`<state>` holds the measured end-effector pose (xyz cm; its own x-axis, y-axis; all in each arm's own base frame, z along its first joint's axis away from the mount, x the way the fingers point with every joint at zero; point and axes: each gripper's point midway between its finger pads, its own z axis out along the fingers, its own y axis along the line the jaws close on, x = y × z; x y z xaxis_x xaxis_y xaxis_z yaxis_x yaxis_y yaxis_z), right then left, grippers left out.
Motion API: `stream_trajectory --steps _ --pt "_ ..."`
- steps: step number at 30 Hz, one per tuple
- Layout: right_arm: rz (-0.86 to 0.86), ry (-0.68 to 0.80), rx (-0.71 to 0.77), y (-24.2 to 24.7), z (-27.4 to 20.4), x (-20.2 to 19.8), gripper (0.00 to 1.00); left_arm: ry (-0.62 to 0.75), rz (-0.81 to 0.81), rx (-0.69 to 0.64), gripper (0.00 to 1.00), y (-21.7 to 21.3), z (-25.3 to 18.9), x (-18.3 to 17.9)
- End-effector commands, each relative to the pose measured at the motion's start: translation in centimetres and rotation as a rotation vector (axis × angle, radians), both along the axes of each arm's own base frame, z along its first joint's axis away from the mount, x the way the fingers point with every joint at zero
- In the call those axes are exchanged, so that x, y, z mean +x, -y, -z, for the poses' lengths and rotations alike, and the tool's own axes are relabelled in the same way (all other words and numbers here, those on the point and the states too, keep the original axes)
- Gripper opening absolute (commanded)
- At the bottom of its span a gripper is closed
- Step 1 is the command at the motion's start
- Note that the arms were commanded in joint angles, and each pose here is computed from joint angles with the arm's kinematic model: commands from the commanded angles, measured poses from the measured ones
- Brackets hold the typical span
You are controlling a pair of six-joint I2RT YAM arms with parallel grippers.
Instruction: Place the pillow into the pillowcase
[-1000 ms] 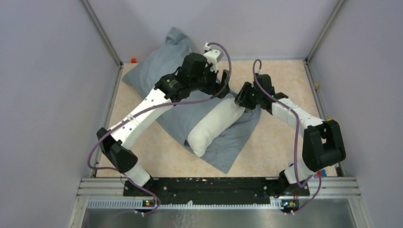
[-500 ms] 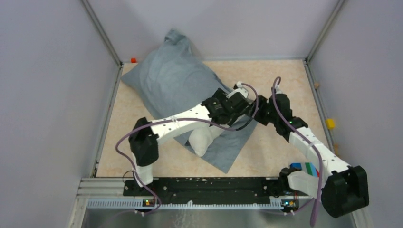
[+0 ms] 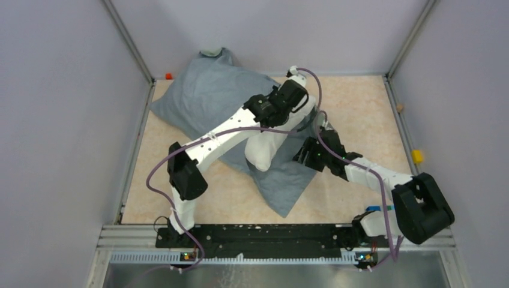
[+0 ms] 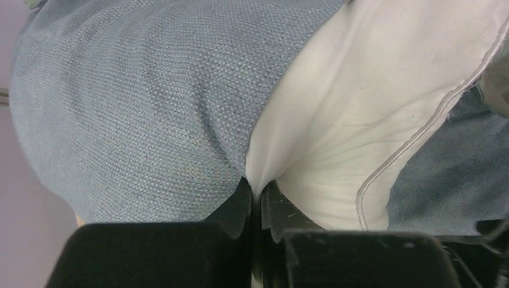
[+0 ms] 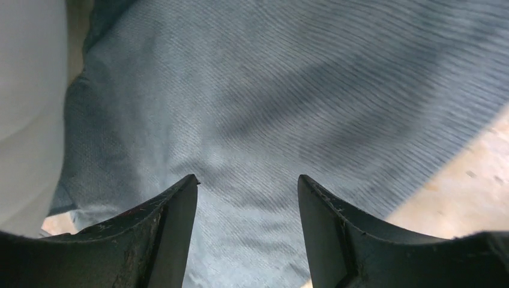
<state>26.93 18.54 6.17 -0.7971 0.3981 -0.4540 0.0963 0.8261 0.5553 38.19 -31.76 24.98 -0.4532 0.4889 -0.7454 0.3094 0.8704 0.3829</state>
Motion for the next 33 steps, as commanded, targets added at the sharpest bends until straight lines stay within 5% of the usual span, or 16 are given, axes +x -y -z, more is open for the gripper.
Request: stream_trajectory --steps 1,7,22,33 --pt "-0.008 0.157 0.078 -4.2 -3.9 4.5 0.61 0.062 0.002 -0.164 0.00 -1.8 -6.6 0.9" --pt "0.042 0.206 0.152 -6.7 -4.8 6.7 0.61 0.037 0.012 -0.315 0.00 -2.8 -8.4 1.4" --pt "0.228 0.268 -0.084 -4.7 -2.7 12.0 0.53 0.043 0.039 -0.548 0.00 -4.0 -13.3 2.0" --pt "0.342 0.440 -0.158 -0.1 -9.0 11.9 0.61 0.055 0.098 -0.637 0.00 -4.1 -16.2 1.6"
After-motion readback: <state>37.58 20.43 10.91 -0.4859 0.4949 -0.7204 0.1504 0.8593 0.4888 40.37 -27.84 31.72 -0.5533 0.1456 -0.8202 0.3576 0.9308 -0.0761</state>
